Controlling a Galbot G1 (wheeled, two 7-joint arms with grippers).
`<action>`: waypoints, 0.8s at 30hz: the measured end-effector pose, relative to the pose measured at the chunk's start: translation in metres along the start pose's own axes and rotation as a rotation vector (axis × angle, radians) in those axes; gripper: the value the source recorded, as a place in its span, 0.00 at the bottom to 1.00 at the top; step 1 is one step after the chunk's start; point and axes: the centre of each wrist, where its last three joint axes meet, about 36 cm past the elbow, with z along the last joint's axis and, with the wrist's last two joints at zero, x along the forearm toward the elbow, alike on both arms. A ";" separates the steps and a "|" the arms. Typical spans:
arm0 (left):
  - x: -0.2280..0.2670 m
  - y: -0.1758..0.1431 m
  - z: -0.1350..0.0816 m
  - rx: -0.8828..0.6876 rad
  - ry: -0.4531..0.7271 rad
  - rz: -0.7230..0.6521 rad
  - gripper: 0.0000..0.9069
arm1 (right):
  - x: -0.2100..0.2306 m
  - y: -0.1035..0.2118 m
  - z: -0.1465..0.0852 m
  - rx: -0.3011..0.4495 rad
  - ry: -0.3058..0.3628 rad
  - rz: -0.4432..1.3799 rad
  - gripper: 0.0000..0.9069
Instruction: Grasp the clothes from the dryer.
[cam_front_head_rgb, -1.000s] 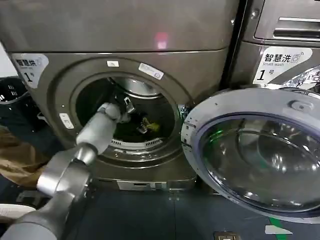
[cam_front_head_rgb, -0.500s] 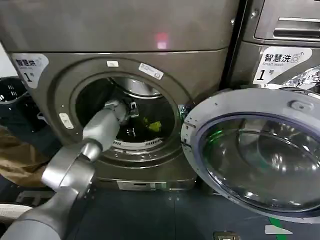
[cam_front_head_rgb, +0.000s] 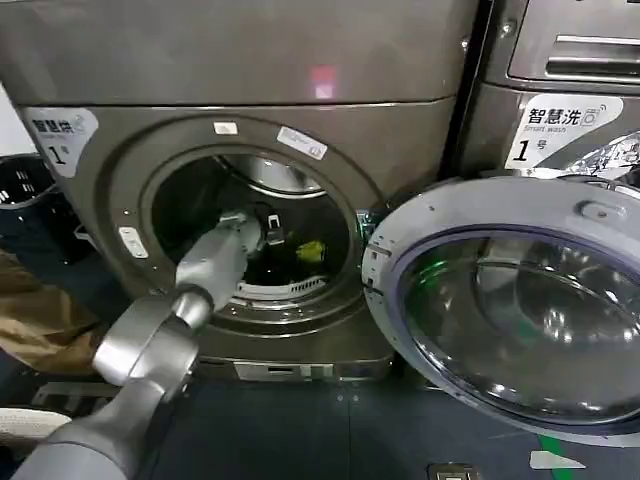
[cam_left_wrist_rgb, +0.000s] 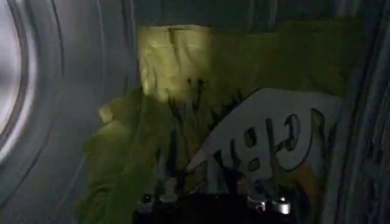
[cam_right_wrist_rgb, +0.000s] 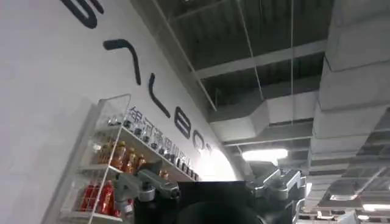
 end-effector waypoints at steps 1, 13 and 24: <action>-0.001 -0.001 -0.001 0.003 -0.007 -0.003 0.00 | 0.000 0.000 0.000 -0.001 0.000 0.000 1.00; -0.007 -0.011 0.023 0.254 -0.230 -0.151 0.00 | 0.000 0.006 0.009 -0.008 0.002 -0.004 1.00; -0.001 -0.046 0.011 0.675 -0.722 -0.477 0.00 | -0.002 0.009 0.014 -0.007 0.004 -0.003 1.00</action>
